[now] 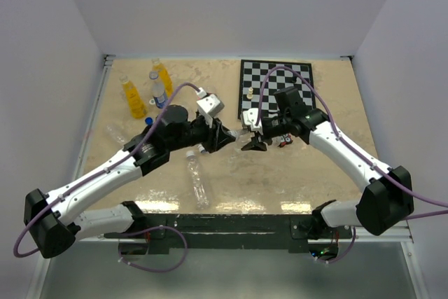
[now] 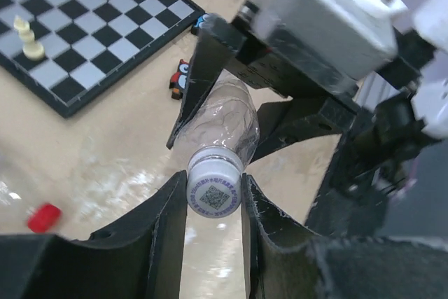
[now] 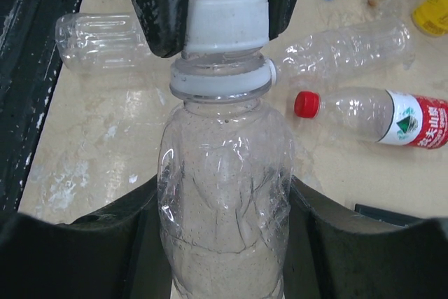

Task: Unscrew the bottle caps
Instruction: Unscrew the bottle cap at the center of the board.

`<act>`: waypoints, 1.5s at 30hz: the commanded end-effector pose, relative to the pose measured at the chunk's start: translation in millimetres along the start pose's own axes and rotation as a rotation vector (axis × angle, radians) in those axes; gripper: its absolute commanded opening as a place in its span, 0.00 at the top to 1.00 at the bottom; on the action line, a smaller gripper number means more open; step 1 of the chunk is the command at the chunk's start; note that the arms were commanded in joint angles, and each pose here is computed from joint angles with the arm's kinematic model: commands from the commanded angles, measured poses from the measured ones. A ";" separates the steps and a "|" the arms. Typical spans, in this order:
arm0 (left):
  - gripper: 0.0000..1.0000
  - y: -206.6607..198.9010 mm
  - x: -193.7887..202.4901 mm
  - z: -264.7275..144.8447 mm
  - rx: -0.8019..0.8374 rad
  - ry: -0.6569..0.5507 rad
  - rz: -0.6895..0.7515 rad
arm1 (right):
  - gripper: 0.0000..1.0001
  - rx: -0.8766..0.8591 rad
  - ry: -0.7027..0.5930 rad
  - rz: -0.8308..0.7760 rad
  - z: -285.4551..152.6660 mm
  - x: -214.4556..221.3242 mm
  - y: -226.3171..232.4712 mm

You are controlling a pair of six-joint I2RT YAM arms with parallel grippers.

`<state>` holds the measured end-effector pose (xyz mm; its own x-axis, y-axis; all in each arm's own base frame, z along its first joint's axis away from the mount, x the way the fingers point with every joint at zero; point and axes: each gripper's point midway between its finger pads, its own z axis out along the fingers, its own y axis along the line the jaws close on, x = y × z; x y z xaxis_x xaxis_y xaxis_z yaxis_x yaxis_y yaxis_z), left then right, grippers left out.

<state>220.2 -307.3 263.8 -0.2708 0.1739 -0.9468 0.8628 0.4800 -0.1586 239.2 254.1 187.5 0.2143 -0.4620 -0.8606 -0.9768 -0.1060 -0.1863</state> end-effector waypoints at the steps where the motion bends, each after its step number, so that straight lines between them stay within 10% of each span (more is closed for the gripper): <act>1: 1.00 23.4 -23.6 -21.2 -0.249 -0.188 -0.624 | 1.00 0.014 -0.009 -0.018 -4.7 -7.7 -8.2; 45: 0.95 26.3 -18.4 -6.5 -0.259 -0.192 -0.768 | 1.00 -0.002 -0.016 -0.016 -2.4 -6.9 -5.8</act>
<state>227.4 -300.6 266.1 -0.7071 -0.3572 -0.6102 0.3455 0.5784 -0.7390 244.5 257.9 190.1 0.2258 -0.4559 -0.8609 -0.9742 -0.1035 -0.2007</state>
